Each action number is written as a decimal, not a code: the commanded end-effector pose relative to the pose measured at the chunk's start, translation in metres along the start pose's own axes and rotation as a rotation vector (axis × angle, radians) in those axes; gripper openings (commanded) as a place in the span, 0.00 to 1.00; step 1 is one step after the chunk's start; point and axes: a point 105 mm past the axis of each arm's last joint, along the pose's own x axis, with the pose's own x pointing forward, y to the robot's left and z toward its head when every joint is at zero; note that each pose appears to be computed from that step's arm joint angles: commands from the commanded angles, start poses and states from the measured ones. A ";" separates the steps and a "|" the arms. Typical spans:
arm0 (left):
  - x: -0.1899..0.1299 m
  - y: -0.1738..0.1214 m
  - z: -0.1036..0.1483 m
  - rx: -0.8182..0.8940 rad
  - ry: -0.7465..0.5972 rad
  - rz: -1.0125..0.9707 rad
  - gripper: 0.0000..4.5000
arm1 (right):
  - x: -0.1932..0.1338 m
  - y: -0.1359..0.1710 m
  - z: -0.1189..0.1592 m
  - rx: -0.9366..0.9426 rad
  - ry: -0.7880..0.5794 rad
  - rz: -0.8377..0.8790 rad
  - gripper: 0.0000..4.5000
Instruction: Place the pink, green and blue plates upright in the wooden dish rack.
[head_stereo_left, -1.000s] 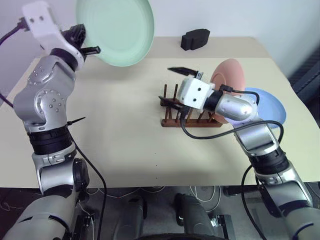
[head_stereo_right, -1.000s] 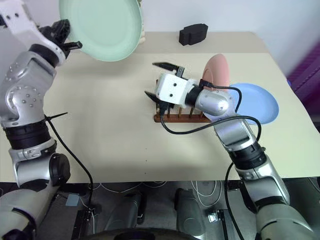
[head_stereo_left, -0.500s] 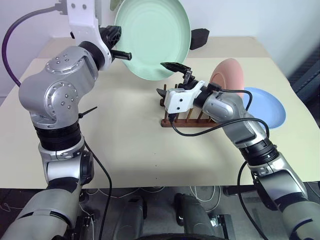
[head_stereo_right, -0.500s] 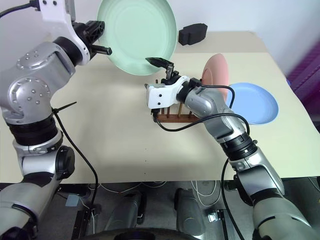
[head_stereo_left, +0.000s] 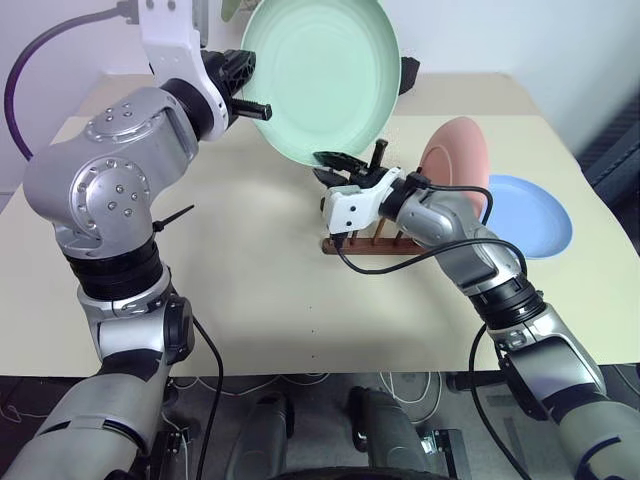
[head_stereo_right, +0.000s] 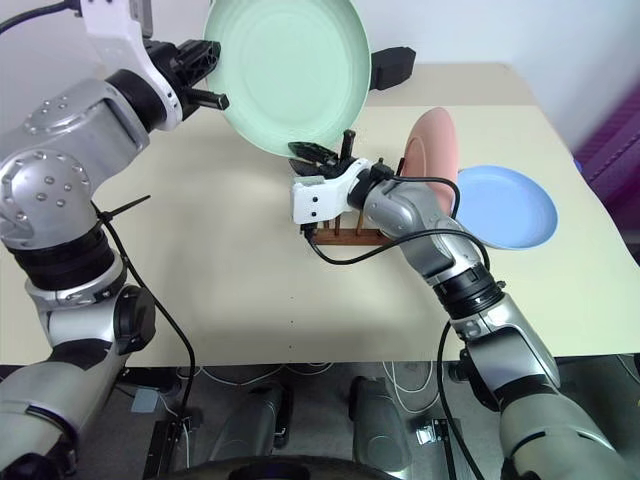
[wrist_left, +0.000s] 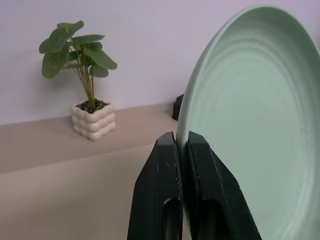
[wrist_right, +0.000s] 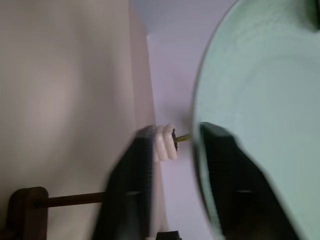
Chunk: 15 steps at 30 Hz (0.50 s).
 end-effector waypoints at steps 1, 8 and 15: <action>-0.005 -0.003 0.015 0.012 -0.065 -0.012 0.00 | 0.001 -0.019 0.007 -0.028 -0.025 -0.067 0.00; -0.006 0.000 0.015 -0.096 -0.135 -0.046 0.15 | -0.002 -0.019 0.008 -0.049 -0.022 -0.082 0.00; -0.021 0.025 0.045 -0.118 -0.307 -0.016 0.92 | -0.005 -0.022 0.011 -0.074 -0.038 -0.095 0.00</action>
